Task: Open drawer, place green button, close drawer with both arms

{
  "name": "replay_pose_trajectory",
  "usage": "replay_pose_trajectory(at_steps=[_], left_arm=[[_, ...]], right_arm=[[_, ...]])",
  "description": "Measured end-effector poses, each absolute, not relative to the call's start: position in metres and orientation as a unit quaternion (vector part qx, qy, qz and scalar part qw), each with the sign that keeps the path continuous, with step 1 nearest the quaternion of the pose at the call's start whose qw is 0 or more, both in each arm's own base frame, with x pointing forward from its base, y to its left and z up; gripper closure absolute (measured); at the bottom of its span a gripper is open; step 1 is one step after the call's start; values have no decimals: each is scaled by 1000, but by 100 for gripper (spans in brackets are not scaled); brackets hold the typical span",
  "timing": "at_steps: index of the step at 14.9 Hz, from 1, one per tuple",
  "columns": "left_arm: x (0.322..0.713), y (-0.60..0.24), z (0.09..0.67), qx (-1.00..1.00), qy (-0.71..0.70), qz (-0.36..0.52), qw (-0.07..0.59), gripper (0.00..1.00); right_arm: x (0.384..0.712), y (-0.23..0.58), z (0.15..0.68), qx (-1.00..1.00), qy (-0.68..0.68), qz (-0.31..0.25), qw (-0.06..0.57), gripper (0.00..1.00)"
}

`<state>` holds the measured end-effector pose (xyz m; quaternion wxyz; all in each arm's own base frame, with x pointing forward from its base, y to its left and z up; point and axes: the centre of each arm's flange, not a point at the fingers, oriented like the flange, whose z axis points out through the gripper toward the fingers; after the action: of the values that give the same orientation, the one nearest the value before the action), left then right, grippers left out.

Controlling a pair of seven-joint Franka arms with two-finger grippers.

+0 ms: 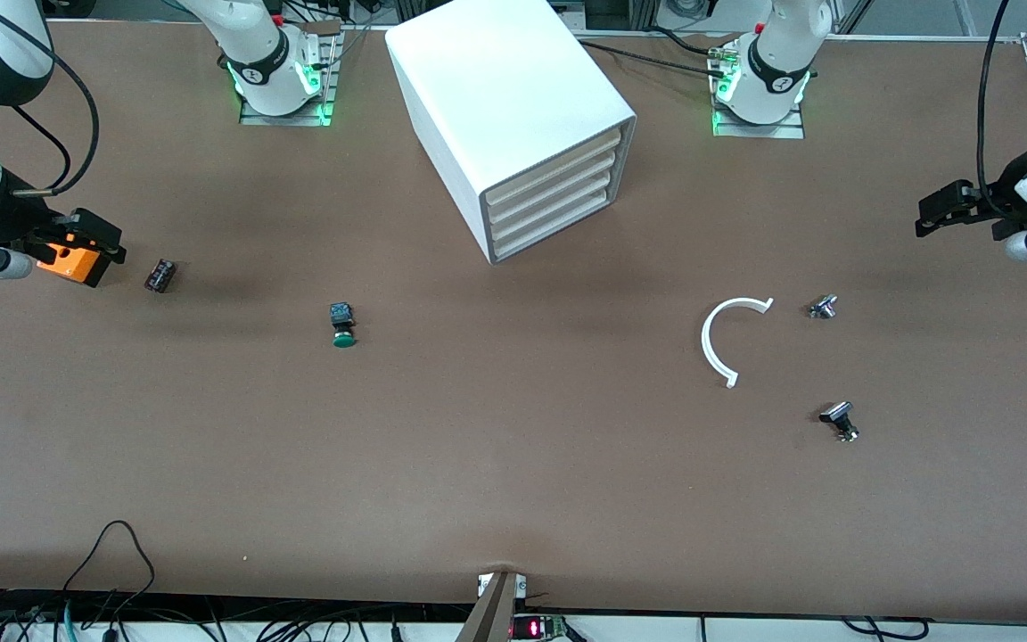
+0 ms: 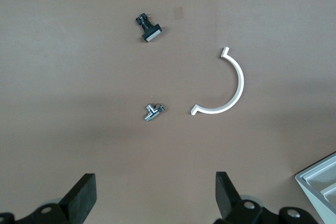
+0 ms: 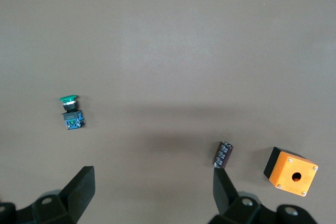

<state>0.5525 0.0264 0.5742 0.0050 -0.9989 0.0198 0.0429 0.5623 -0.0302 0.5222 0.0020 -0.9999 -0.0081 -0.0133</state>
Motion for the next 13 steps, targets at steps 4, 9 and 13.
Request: replay_pose_trajectory(at_steps=[4,9,13], left_arm=[[554,25,576,-999,25,37,5,0],[553,23,578,-999,26,39,5,0],[553,24,576,-999,26,41,5,0]], right_arm=[[566,-32,534,-1000,-7,-23,1,0],[566,-44,543,-1000,4,-20,1,0],[565,-45,540,-1000,4,-10,-1,0]])
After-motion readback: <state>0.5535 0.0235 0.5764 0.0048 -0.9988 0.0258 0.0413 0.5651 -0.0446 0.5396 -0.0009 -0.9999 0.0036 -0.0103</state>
